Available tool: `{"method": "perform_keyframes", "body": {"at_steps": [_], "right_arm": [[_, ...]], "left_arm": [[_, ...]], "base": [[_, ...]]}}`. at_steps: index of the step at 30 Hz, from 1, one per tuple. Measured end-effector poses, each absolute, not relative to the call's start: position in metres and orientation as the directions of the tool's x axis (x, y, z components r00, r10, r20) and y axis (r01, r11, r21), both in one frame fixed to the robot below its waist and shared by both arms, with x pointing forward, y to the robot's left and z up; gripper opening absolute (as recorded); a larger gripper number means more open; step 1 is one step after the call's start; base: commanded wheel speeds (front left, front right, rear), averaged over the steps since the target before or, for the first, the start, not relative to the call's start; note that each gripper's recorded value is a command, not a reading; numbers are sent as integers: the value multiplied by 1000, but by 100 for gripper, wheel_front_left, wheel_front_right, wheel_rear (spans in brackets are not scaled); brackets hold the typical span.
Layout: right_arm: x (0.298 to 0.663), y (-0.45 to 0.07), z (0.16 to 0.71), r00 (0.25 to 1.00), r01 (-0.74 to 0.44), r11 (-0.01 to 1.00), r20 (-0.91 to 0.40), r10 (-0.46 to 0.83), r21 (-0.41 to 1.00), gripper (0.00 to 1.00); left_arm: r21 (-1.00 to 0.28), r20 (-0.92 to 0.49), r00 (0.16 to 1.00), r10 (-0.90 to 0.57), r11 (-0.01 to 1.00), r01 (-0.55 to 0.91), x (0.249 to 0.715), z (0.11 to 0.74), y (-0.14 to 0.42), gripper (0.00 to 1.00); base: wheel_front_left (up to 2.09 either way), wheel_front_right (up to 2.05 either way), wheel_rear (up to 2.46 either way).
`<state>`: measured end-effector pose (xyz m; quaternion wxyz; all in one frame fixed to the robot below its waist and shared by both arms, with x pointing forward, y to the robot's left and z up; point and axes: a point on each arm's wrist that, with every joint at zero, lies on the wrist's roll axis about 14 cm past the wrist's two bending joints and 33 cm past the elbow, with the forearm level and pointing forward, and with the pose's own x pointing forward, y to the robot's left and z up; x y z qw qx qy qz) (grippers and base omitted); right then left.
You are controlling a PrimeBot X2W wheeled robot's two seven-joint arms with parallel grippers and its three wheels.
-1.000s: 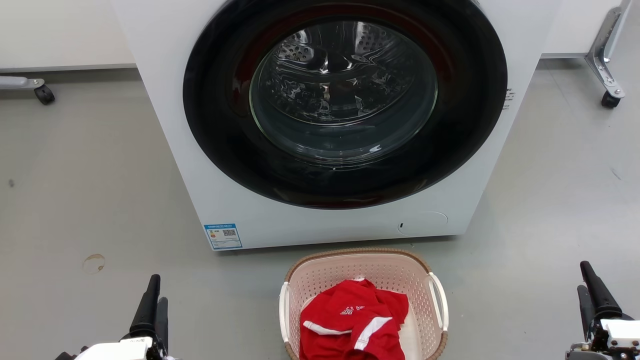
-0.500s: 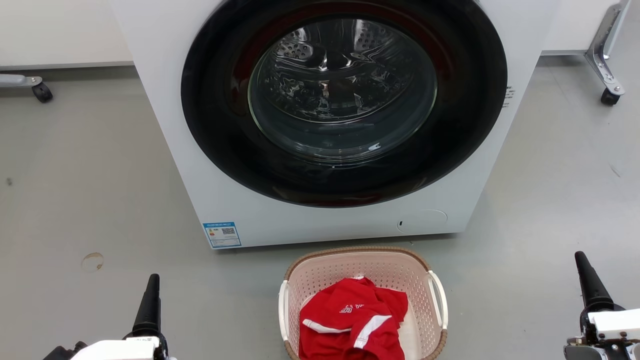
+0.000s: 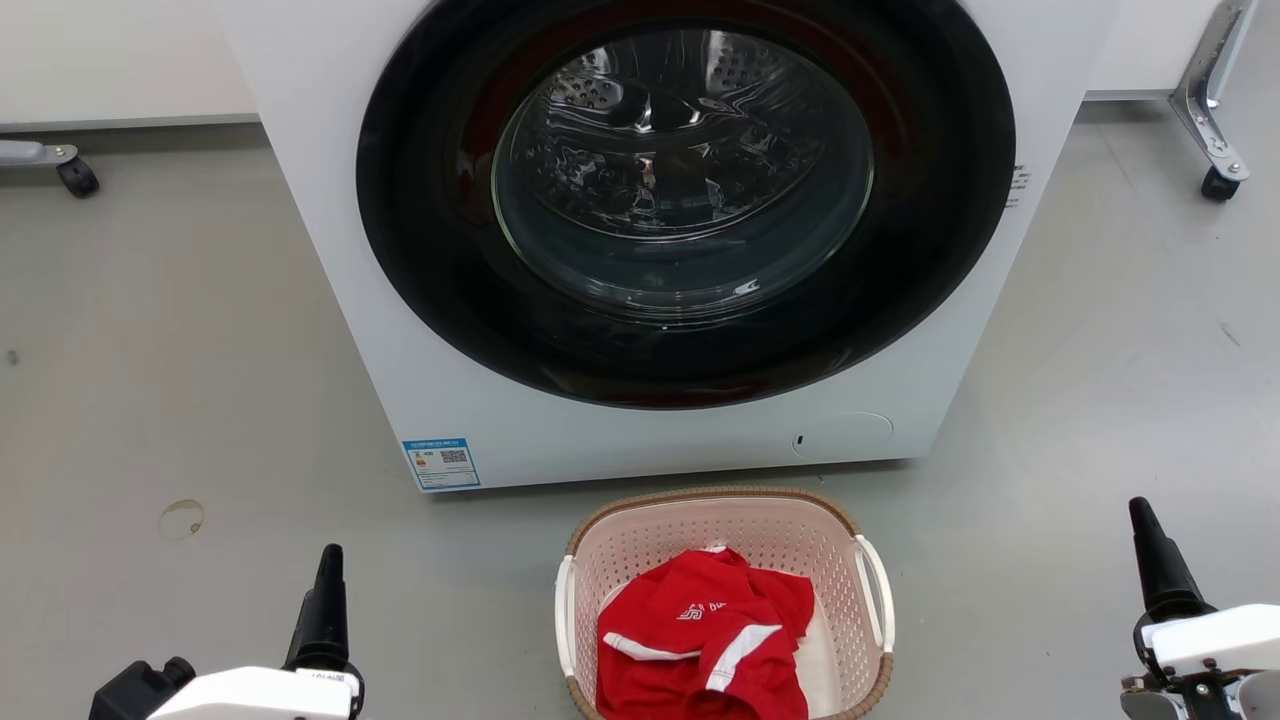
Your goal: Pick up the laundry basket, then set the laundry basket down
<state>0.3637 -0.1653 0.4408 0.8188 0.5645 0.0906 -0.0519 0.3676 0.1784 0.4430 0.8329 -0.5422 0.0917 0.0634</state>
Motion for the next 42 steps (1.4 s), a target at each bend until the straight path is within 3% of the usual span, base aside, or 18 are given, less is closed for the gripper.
{"method": "perform_keyframes", "body": {"at_steps": [15,42], "right_arm": [[367,-167,438,978,169,551,-208,8,817,100],[376,-157,448,987,68,772,-157,41,632,100]], "left_arm": [[-789,-221,975,11,585,-186,369,442,174,100],[-577,-180,984,12,809,-116,372,447,167,100]], "base": [[0,0,0],[0,0,0]]}}
